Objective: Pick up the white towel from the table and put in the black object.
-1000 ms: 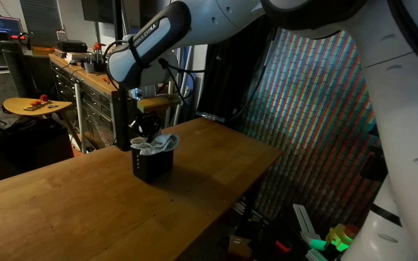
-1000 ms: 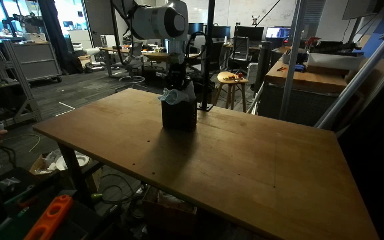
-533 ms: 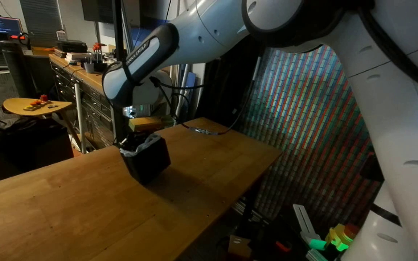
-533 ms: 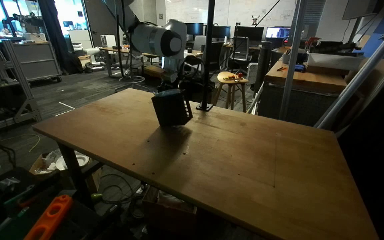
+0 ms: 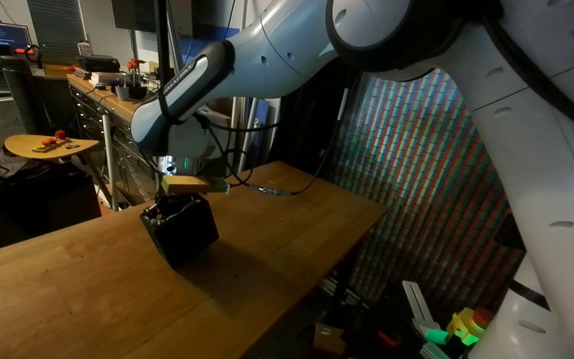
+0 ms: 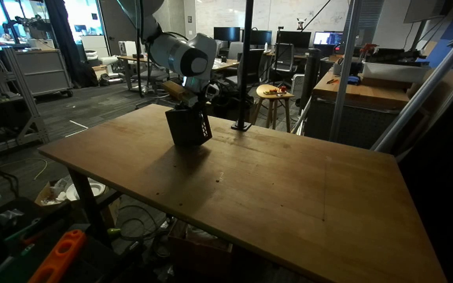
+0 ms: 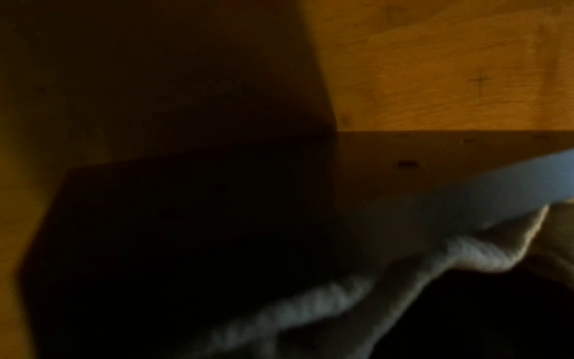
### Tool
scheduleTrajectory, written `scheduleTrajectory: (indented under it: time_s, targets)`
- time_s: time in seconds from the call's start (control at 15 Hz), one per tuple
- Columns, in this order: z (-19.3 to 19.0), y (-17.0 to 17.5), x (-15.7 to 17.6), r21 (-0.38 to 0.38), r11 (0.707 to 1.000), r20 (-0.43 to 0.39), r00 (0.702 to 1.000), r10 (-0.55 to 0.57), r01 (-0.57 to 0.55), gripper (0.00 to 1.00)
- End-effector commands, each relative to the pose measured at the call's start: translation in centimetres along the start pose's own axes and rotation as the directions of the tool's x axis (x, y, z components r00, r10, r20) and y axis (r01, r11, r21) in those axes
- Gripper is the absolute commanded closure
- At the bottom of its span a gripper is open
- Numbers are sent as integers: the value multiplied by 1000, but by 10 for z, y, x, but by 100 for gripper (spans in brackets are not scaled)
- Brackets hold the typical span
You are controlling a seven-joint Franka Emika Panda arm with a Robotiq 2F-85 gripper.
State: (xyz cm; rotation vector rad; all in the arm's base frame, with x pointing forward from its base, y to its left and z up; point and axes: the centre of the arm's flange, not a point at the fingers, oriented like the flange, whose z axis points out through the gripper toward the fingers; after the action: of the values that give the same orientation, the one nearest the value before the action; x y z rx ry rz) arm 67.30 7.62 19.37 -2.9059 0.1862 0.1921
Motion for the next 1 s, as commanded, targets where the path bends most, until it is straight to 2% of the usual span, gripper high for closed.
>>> scheduleTrajectory:
  time_s: [0.0,0.4,0.93]
  targets:
    - [0,7,-16,43,999,-15,1000,6,-5,100]
    - [-52,3,-22,24,999,-72,997,-33,35,100]
    - [-120,-15,-42,-53,994,-116,988,-105,99,100]
